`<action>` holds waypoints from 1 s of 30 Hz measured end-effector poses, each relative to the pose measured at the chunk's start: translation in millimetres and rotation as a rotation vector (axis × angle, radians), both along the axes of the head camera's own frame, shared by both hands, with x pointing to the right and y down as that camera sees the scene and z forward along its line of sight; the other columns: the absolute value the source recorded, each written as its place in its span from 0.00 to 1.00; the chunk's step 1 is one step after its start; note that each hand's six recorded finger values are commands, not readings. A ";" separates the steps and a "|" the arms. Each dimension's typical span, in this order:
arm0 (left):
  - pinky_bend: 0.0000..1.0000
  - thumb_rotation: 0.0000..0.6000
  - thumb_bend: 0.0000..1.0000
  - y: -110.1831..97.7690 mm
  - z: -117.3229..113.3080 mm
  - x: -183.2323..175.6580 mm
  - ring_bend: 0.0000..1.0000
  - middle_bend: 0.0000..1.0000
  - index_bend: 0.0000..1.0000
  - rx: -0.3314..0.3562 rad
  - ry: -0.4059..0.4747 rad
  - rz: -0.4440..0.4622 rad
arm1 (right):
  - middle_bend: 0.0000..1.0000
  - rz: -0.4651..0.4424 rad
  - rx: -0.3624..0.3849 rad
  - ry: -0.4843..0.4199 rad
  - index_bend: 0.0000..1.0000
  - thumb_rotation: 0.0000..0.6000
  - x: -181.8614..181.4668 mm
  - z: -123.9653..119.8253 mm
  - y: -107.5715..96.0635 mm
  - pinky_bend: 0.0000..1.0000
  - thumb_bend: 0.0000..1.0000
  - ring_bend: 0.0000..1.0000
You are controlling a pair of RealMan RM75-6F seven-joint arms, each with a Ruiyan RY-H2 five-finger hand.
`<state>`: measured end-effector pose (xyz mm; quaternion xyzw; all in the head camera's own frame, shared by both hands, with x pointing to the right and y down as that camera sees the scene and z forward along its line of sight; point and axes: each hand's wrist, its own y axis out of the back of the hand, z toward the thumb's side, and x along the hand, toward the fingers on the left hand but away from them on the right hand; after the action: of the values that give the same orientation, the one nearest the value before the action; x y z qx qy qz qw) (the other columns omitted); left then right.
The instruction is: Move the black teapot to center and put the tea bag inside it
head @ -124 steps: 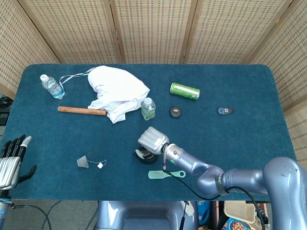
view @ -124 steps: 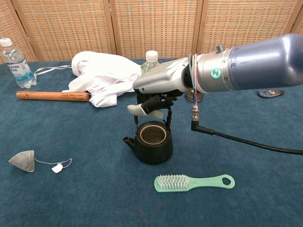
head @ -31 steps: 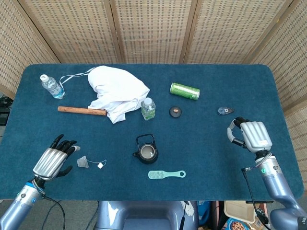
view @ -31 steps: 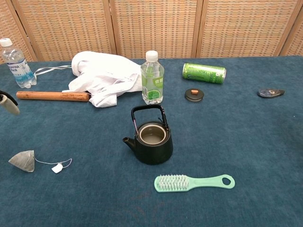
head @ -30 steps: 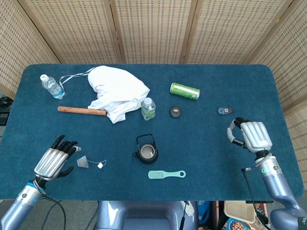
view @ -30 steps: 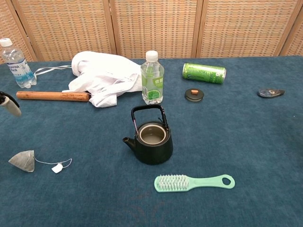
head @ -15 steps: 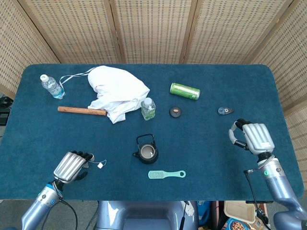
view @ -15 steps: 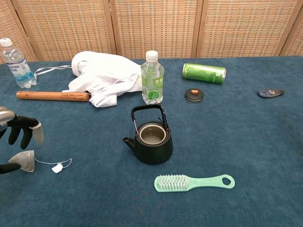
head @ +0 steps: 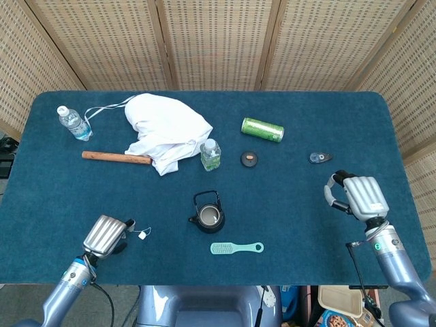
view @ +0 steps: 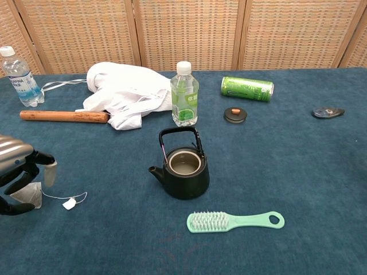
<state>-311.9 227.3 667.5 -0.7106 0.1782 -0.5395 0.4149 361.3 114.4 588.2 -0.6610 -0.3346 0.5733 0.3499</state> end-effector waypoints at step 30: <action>0.81 1.00 0.26 1.7 28.1 31.5 0.76 0.82 0.52 -0.066 0.002 -0.031 | 0.43 0.025 -0.021 0.012 0.47 0.00 15.1 0.4 7.6 0.73 0.67 0.48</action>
<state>-280.5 228.9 695.6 -0.7218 0.1718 -0.5508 0.3823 376.4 122.0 588.6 -0.6570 -0.3350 0.5849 0.3377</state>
